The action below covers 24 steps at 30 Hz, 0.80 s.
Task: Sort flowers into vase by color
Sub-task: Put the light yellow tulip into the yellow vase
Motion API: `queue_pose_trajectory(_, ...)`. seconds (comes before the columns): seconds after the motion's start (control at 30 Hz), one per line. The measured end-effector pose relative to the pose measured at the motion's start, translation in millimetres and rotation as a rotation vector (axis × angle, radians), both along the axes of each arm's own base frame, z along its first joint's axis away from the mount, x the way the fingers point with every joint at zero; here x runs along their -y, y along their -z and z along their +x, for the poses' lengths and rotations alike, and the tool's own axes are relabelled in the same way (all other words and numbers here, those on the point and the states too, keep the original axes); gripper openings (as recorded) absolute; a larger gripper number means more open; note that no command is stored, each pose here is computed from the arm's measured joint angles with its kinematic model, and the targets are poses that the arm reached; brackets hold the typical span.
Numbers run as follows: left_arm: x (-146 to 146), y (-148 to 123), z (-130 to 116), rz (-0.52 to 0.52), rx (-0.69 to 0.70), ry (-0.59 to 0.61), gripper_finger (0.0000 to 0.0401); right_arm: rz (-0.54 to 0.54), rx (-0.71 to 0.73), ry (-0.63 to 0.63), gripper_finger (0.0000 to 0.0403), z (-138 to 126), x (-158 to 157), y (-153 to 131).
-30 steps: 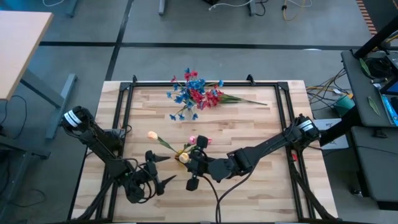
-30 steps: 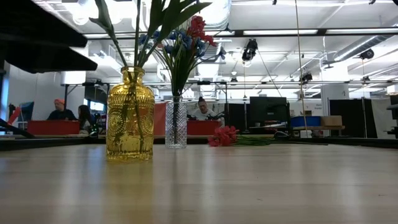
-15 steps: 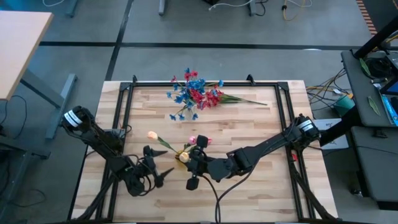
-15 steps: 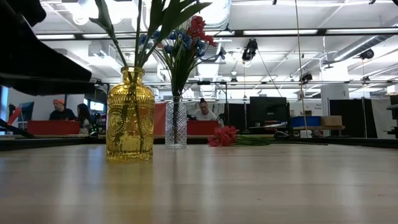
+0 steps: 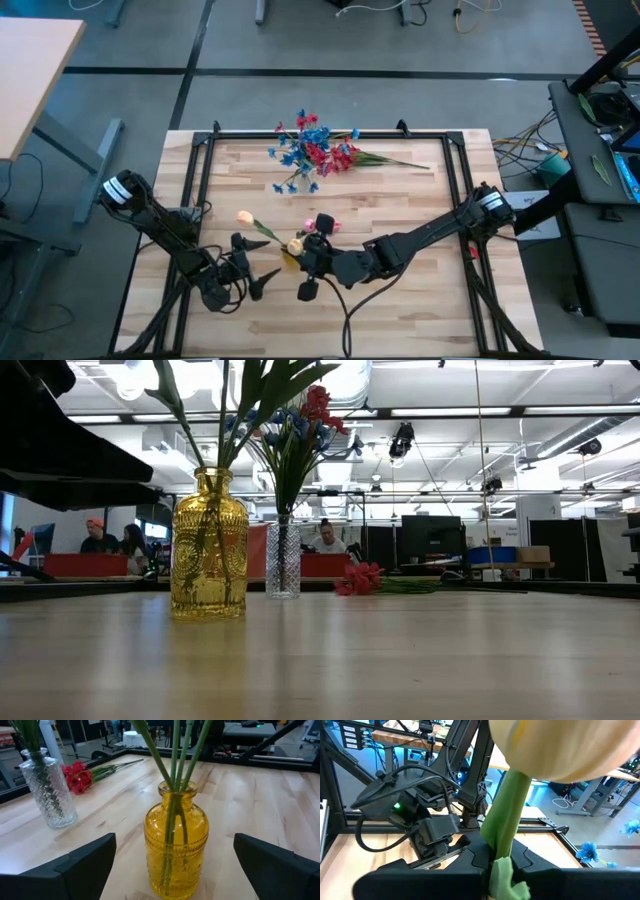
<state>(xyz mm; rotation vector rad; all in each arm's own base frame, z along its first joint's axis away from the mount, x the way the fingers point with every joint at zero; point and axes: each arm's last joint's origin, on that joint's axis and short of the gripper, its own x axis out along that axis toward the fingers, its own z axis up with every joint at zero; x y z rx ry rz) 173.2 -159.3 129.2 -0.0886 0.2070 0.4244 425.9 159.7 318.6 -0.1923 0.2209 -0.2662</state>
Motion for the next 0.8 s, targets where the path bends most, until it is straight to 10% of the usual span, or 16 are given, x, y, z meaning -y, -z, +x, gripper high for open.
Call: queue_pose_trajectory(0.8, 0.0, -0.1, 0.4, -0.005, -0.001, 0.004, 0.0386, 0.026, -0.008, 0.008, 0.0029, 2.3, 1.2, 4.7)
